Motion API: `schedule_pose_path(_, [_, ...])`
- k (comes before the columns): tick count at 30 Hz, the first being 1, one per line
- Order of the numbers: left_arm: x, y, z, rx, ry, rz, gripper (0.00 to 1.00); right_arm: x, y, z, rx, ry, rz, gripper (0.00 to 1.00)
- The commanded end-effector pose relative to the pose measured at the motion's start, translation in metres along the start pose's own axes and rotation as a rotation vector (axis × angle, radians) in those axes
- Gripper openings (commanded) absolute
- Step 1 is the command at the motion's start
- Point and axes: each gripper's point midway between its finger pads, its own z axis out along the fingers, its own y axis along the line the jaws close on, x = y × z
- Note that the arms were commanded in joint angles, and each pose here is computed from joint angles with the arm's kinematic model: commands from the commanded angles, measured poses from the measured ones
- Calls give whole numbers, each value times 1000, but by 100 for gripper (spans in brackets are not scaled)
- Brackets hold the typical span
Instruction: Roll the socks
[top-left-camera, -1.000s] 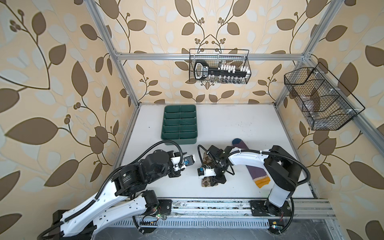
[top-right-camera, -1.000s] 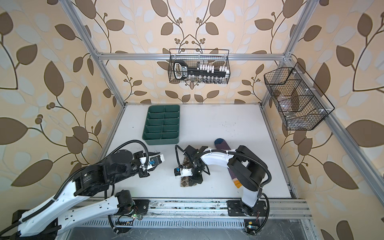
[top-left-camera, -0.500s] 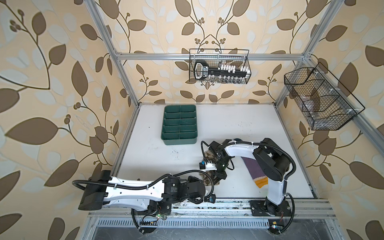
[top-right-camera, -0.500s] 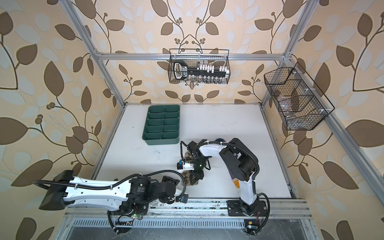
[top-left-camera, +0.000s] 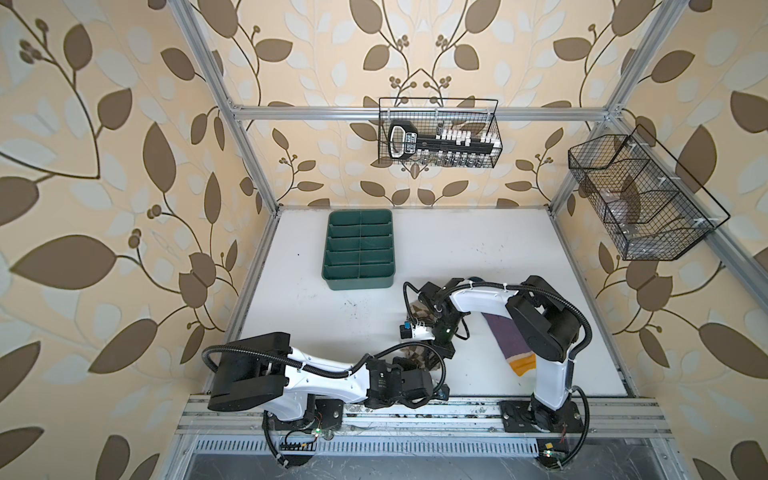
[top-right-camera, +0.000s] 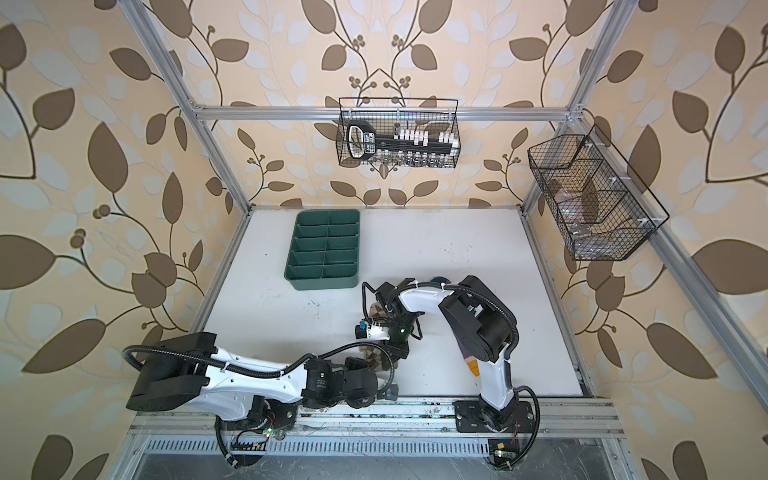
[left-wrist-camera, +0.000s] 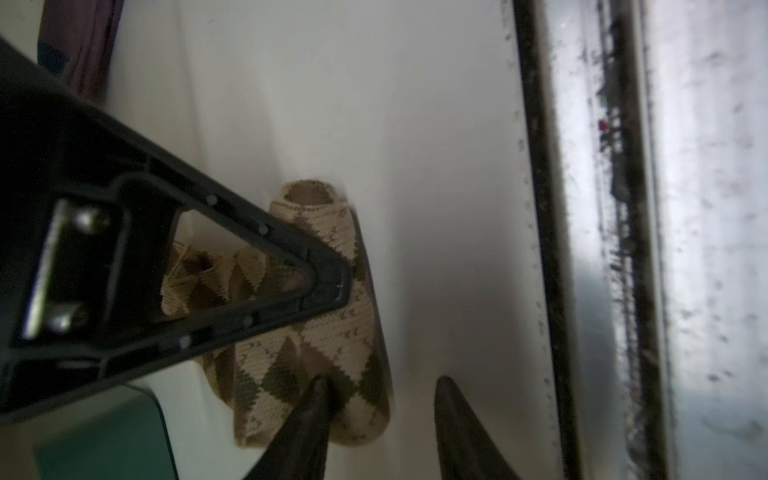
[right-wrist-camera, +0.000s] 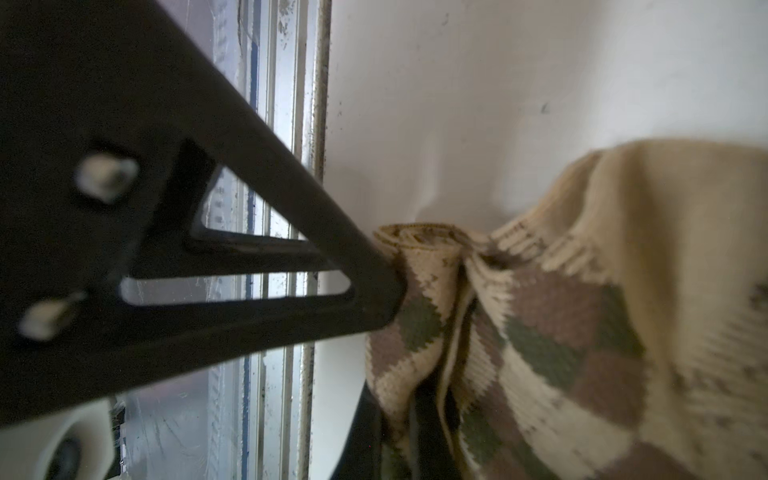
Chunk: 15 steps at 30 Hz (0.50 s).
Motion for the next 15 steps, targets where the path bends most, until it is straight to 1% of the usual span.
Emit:
schedule_pose_path(1, [-3, 15, 10, -106, 15, -46, 39, 32, -13, 9, 45, 128, 16, 2])
schedule_pose_path(3, [-1, 22, 12, -152, 36, -52, 37, 31, -12, 9, 45, 124, 15, 2])
schedule_pose_path(5, [3, 26, 14, -184, 60, -49, 31, 30, -10, 8, 42, 115, 14, 2])
schedule_pose_path(6, [4, 27, 15, -194, 71, -46, 27, 30, -9, 7, 42, 109, 11, 2])
schedule_pose_path(7, [6, 28, 15, -195, 82, -46, 21, 29, -8, 6, 44, 104, 8, 2])
schedule_pose_path(8, [7, 27, 15, -186, 89, -39, 16, 28, -7, 5, 47, 98, 4, 3])
schedule_pose_path(10, [6, 21, 14, -135, 91, -40, 8, 24, -8, 0, 77, 80, -7, 7])
schedule_pose_path(11, [6, 18, 13, -101, 87, -45, 5, 21, -11, -5, 111, 65, -9, 13])
schedule_pose_path(13, [5, 9, 11, -14, 77, -52, 4, 14, -17, -16, 175, 19, -7, 60])
schedule_pose_path(14, [3, 7, 9, 19, 68, -56, 3, 11, -18, -24, 199, -9, -8, 99])
schedule_pose_path(15, [2, 2, 7, 68, 59, -63, 2, 8, -19, -32, 224, -33, -9, 100])
